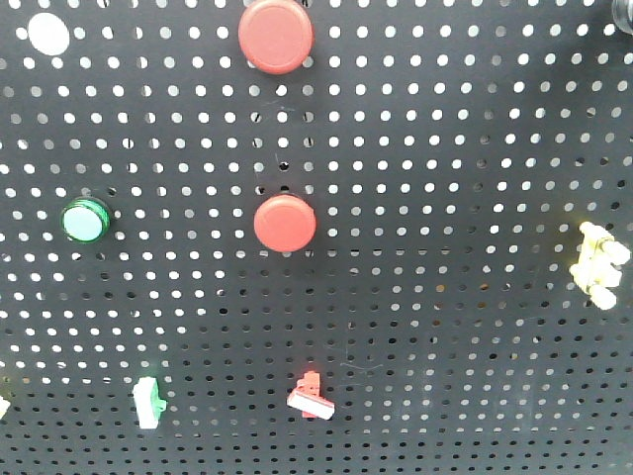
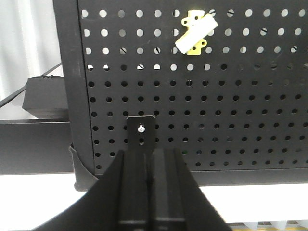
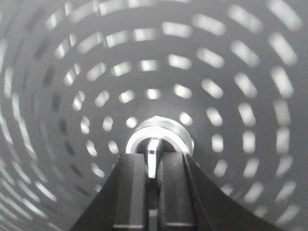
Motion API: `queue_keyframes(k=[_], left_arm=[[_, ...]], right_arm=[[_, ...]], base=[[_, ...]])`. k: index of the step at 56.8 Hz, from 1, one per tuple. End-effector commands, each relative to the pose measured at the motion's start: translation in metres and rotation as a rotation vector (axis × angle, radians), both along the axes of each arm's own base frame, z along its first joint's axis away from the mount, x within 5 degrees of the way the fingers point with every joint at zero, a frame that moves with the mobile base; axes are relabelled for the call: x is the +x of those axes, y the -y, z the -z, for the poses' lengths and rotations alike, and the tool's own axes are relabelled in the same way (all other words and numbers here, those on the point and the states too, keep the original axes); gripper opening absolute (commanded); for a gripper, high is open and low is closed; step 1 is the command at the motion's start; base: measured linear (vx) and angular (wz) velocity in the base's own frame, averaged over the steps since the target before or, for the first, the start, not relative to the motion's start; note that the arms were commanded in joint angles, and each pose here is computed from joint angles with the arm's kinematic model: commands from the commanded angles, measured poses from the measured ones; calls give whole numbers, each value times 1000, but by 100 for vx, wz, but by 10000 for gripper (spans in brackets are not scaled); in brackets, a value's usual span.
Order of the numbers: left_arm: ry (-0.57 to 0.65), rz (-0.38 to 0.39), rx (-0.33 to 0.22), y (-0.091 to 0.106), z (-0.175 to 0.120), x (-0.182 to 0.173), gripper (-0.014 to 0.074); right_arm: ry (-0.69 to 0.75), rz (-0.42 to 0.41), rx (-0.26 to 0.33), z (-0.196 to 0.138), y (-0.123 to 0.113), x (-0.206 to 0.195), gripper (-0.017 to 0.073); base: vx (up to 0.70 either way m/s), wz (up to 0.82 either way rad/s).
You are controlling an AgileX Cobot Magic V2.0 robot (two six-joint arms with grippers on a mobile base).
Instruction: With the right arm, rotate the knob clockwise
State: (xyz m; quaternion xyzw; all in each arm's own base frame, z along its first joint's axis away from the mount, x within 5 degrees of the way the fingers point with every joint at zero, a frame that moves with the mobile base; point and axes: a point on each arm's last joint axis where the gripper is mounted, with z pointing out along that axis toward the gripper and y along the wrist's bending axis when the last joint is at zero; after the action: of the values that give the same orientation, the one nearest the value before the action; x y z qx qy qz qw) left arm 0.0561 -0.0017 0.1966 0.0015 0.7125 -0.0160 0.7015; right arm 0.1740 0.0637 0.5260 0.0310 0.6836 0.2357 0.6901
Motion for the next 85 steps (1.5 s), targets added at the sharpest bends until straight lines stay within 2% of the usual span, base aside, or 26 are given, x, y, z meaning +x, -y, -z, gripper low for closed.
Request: queue_keyframes(k=[1, 5, 8, 13, 29, 36, 44, 54, 61, 67, 71, 77, 85], left_arm=[[84, 0, -11, 0, -4, 0, -6], [84, 0, -11, 0, -4, 0, -6], [84, 0, -11, 0, -4, 0, -6], [84, 0, -11, 0, -4, 0, -6], [84, 0, -11, 0, -4, 0, -6], [84, 0, -11, 0, -4, 0, -6], [84, 0, -11, 0, -4, 0, -6], [84, 0, -11, 0, -4, 0, -6], [84, 0, -11, 0, -4, 0, -6], [84, 0, -11, 0, -4, 0, -6], [84, 0, -11, 0, -4, 0, -6], [84, 0, -11, 0, -4, 0, -6], [84, 0, -11, 0, -4, 0, -6]], right_arm=[[0, -81, 257, -8, -8, 6, -9], [-18, -118, 400, -10, -10, 5, -9], [-27, -136, 473, -12, -10, 5, -9], [-44, -141, 526, -12, -10, 5, -9], [-84, -134, 559, -12, -6, -3, -9], [-113, -103, 533, -11, 2, -18, -9], [-97, -43, 420, -6, 18, -43, -9], [22, 18, 226, 11, 39, -79, -9], [128, 70, 8, 36, 52, -105, -9], [198, 123, -224, 68, 63, -124, -9], [213, 143, -332, 91, 68, -133, -9], [230, 142, -425, 120, 68, -137, -9], [329, 106, -523, 141, 57, -128, -8]], base=[[0, 0], [0, 0], [0, 0], [0, 0], [0, 0], [0, 0], [0, 0], [0, 0], [0, 0], [0, 0], [0, 0], [0, 0], [0, 0]])
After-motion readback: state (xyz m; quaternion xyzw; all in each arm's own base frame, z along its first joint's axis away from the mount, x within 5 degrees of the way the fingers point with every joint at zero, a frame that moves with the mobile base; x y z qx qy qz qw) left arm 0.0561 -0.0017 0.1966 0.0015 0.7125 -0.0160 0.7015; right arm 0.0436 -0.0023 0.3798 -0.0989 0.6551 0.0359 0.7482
